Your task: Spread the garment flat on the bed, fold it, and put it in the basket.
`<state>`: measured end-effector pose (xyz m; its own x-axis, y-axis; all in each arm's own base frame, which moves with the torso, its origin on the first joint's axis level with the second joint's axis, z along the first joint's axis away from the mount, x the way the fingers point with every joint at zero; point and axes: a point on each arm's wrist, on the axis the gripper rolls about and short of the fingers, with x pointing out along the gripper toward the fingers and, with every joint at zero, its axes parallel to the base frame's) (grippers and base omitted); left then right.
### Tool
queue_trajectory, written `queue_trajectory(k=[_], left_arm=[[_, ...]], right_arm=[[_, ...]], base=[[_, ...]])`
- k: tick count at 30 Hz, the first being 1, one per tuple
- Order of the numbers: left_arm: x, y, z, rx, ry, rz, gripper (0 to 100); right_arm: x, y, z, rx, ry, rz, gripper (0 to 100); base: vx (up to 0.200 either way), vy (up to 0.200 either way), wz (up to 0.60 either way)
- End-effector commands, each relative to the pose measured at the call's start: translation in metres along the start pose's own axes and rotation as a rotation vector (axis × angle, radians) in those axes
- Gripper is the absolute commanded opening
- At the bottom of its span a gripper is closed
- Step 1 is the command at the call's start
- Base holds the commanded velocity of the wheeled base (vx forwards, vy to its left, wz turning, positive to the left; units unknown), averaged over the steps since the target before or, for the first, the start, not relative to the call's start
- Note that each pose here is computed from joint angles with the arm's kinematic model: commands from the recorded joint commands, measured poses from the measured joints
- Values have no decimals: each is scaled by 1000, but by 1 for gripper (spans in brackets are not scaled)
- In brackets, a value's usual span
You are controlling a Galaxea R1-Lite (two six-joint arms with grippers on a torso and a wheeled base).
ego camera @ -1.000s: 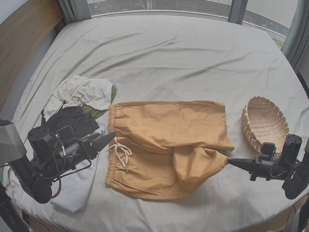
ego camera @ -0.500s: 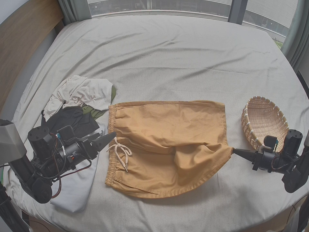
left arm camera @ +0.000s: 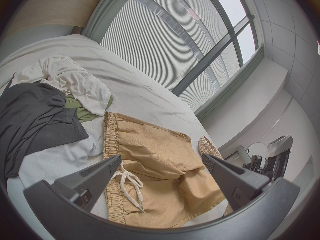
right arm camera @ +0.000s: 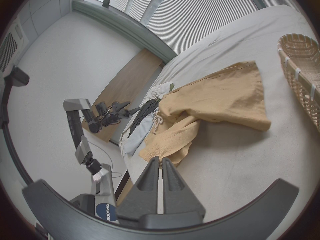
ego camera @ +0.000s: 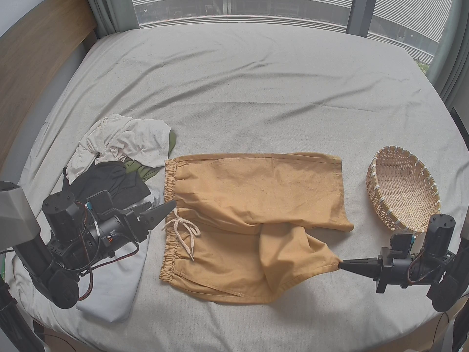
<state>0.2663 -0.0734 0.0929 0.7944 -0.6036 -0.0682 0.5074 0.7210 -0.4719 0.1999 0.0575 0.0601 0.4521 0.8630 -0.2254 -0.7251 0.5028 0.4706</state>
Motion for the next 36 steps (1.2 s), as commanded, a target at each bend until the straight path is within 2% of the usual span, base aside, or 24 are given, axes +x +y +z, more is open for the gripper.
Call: queue_trajectory(k=[1,14,20,24,31,32,33,36], left_arm=[[0,0,0,0,-2,-1,100],[0,0,0,0,-2,-1,100],[0,-1,1,1,-2,-3,100],[0,-2,-1,2,2,-6,100],[0,-2,-1,2,2,-4,100],[0,-2,-1,2,2,-4,100],[0,-2,-1,2,2,-6,100],[0,-2,1,4,-3,-5,100]], right_arm=[[1,10,-4,-16,21,33,0],[5,34,1,-75,25,132,0],[14,36,-9,-42,91,155,0],[26,28,-21,-8,148,150,0],[37,17,-40,-29,222,153,0],[37,17,-40,-29,222,153,100],[41,19,-46,-30,251,171,100],[41,21,-46,-28,259,182,100]], base=[[0,0,0],[0,0,0],[0,0,0],[0,0,0],[0,0,0],[0,0,0],[0,0,0],[0,0,0]])
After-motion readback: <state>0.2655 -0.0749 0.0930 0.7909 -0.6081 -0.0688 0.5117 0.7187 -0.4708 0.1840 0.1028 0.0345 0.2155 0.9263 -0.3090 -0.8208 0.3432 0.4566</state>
